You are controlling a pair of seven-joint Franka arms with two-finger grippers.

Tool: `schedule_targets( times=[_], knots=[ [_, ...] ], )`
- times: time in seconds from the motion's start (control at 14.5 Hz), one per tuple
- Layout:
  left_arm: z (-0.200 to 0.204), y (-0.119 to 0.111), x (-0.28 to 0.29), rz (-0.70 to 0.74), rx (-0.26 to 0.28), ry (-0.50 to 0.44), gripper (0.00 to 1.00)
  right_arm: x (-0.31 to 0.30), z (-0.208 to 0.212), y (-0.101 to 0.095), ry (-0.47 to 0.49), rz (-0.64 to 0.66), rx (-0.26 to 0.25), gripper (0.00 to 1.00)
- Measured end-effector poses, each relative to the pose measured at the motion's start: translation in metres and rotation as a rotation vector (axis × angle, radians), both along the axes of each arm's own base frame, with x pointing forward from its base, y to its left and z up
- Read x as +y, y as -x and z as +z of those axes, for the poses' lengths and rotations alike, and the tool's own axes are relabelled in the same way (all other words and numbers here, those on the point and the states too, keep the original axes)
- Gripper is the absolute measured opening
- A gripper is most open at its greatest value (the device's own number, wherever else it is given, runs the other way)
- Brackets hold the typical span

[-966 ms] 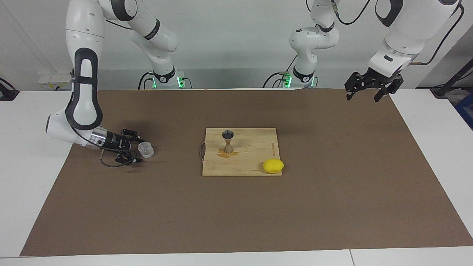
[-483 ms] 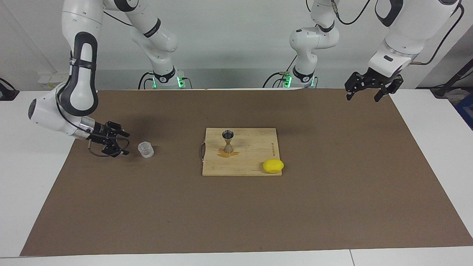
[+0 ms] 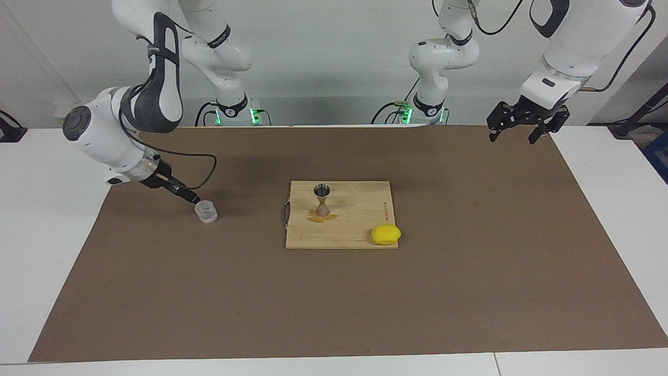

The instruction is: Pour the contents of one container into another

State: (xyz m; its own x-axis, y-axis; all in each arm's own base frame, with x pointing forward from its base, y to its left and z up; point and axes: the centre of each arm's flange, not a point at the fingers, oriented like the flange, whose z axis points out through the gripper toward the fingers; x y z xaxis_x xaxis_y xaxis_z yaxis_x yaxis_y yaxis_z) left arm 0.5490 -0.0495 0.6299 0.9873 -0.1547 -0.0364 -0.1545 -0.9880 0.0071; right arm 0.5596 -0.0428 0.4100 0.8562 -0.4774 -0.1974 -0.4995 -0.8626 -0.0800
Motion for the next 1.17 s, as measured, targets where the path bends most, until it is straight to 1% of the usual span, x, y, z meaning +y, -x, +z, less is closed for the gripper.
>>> schedule_targets(
  times=[0.21, 0.28, 0.41, 0.62, 0.83, 1.03, 1.17],
  knots=[
    [0.0, 0.0, 0.0, 0.0, 0.0, 0.0, 1.0, 0.057, 0.035, -0.001, 0.123, 0.192, -0.066, 1.0],
    [0.0, 0.0, 0.0, 0.0, 0.0, 0.0, 1.0, 0.073, 0.051, 0.0, 0.148, 0.232, -0.093, 1.0],
    [0.0, 0.0, 0.0, 0.0, 0.0, 0.0, 1.0, 0.088, 0.085, 0.003, 0.167, 0.267, -0.123, 1.0],
    [0.0, 0.0, 0.0, 0.0, 0.0, 0.0, 1.0, 0.084, 0.139, 0.004, 0.169, 0.299, -0.147, 1.0],
    [0.0, 0.0, 0.0, 0.0, 0.0, 0.0, 1.0, 0.075, 0.18, 0.004, 0.169, 0.319, -0.165, 1.0],
    [0.0, 0.0, 0.0, 0.0, 0.0, 0.0, 1.0, 0.067, 0.213, 0.006, 0.167, 0.323, -0.158, 1.0],
    [0.0, 0.0, 0.0, 0.0, 0.0, 0.0, 1.0, 0.064, 0.221, 0.005, 0.161, 0.354, -0.145, 1.0]
  ],
)
